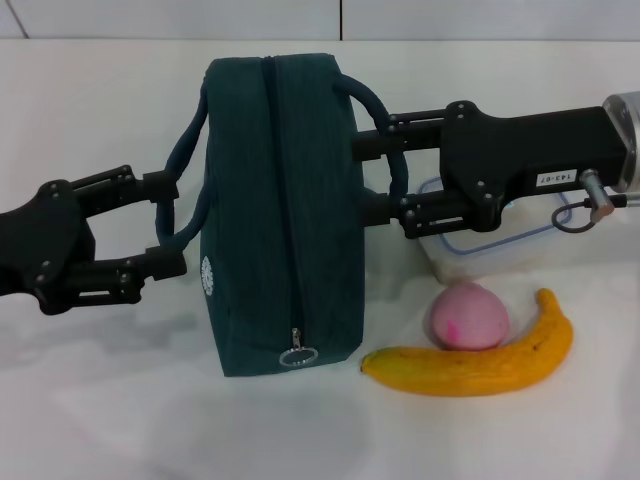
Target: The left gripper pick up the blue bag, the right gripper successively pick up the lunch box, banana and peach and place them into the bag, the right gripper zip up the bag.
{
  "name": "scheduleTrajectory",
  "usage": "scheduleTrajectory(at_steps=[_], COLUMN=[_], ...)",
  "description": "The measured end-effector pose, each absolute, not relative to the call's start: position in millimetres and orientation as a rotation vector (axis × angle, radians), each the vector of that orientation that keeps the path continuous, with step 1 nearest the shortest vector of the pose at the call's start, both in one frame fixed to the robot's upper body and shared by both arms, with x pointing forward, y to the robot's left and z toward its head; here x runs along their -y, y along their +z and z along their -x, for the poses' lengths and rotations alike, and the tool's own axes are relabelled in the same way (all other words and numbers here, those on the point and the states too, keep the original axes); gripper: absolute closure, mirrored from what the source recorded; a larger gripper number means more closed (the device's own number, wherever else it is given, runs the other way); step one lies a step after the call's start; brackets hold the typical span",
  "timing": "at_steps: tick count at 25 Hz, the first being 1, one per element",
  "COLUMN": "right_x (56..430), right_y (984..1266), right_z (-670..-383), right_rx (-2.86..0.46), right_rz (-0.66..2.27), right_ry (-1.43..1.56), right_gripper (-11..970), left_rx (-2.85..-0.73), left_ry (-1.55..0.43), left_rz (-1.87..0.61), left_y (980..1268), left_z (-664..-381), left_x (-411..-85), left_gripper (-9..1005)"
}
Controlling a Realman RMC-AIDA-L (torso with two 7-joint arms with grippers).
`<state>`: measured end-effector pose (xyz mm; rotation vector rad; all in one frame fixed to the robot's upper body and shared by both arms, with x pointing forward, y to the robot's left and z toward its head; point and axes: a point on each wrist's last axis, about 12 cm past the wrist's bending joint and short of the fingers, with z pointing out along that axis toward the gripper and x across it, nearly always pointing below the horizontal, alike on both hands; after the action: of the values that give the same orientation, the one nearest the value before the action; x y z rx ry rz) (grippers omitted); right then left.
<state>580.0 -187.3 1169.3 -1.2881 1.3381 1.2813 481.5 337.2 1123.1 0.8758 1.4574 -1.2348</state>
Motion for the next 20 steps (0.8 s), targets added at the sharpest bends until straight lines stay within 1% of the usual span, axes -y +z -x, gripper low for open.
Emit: scheduleTrajectory(at_steps=[16,20], right_x=[188.5,191.5], right_y=[1166.9,1165.0], right_z=[-577.9,-576.7], right_rx=[-1.343,-1.350], right_rz=[1.303,1.294], right_ry=[1.280,1.278], right_gripper=[286,287], left_rx=[-1.453,-1.472], left_ry=[-1.244,-1.257], left_rz=[-0.875,-0.838], left_y=[1123.5,1128.5], left_z=[-483.1,-489.5], left_x=[-334.2,-334.9], left_gripper=[107,107])
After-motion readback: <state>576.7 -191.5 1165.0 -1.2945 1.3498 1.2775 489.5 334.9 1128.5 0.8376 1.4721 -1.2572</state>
